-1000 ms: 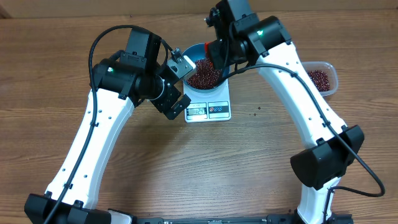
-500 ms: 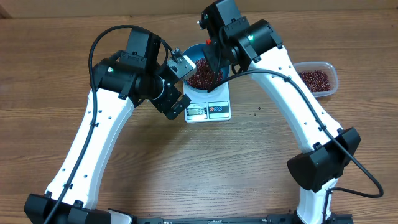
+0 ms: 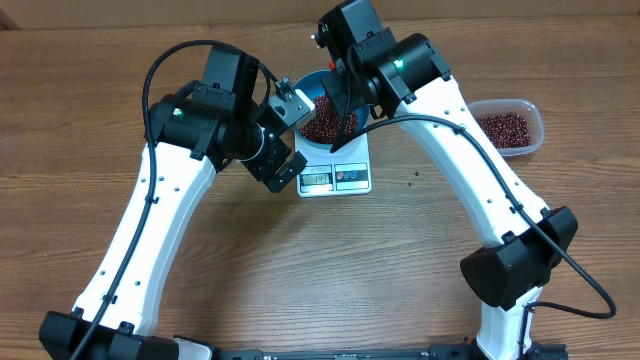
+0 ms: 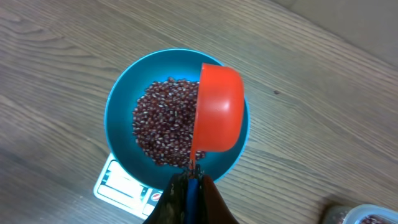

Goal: Scoop item into bowl and weigh 150g on scale
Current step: 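Tilt the red cup to pour beans into the teal bowl, then return the empty red cup right to the bean tub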

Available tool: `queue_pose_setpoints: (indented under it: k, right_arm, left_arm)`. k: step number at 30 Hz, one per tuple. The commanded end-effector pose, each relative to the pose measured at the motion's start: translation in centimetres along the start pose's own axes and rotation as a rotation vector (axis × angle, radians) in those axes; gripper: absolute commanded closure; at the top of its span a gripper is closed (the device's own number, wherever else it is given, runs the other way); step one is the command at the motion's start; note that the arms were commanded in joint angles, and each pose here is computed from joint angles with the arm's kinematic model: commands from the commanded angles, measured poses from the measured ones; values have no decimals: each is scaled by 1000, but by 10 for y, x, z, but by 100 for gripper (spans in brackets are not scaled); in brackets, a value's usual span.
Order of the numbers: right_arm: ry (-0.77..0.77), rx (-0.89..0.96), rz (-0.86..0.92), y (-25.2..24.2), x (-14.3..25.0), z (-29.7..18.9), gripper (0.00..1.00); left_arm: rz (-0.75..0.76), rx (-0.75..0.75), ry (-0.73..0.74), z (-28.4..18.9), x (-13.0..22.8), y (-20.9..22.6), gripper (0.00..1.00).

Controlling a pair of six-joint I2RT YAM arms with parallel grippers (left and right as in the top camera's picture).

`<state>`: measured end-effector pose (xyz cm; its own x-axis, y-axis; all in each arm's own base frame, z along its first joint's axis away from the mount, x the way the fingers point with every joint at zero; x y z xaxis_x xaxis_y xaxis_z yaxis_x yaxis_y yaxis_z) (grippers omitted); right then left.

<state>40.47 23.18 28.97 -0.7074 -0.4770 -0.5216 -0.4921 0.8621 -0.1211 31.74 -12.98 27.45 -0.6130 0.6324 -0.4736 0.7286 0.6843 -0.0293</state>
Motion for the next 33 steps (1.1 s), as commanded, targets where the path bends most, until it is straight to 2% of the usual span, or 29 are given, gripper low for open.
queue_pose_setpoints:
  k: [1, 8, 15, 25, 33]
  right_arm:
    - [-39, -61, 21, -6, -7, -11, 96]
    - [-76, -167, 107, -38, -3, -33, 96]
    - [-133, -200, 252, -102, 15, -75, 96]
    - [-90, -130, 485, -204, 79, -102, 96]
    - [21, -26, 599, -250, 131, -100, 96]
  left_arm:
    - [10, 3, 9, 3, 2, 1, 0]
    - [10, 4, 8, 3, 2, 1, 1]
    - [10, 3, 9, 3, 2, 1, 0]
    - [10, 4, 8, 3, 2, 1, 0]
    - [10, 4, 8, 3, 2, 1, 0]
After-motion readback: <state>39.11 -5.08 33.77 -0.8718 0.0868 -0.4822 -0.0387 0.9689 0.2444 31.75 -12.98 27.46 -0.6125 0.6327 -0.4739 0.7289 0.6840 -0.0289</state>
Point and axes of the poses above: each gripper's point midway between its finger pads, its own z axis out along the fingers, its own y axis along the line the jaws close on, x = y × z, the point moved 6 cm from there along -z, back along the fingers, and after that the axes turned 3 degrees about -z, right-handed, at the moved point
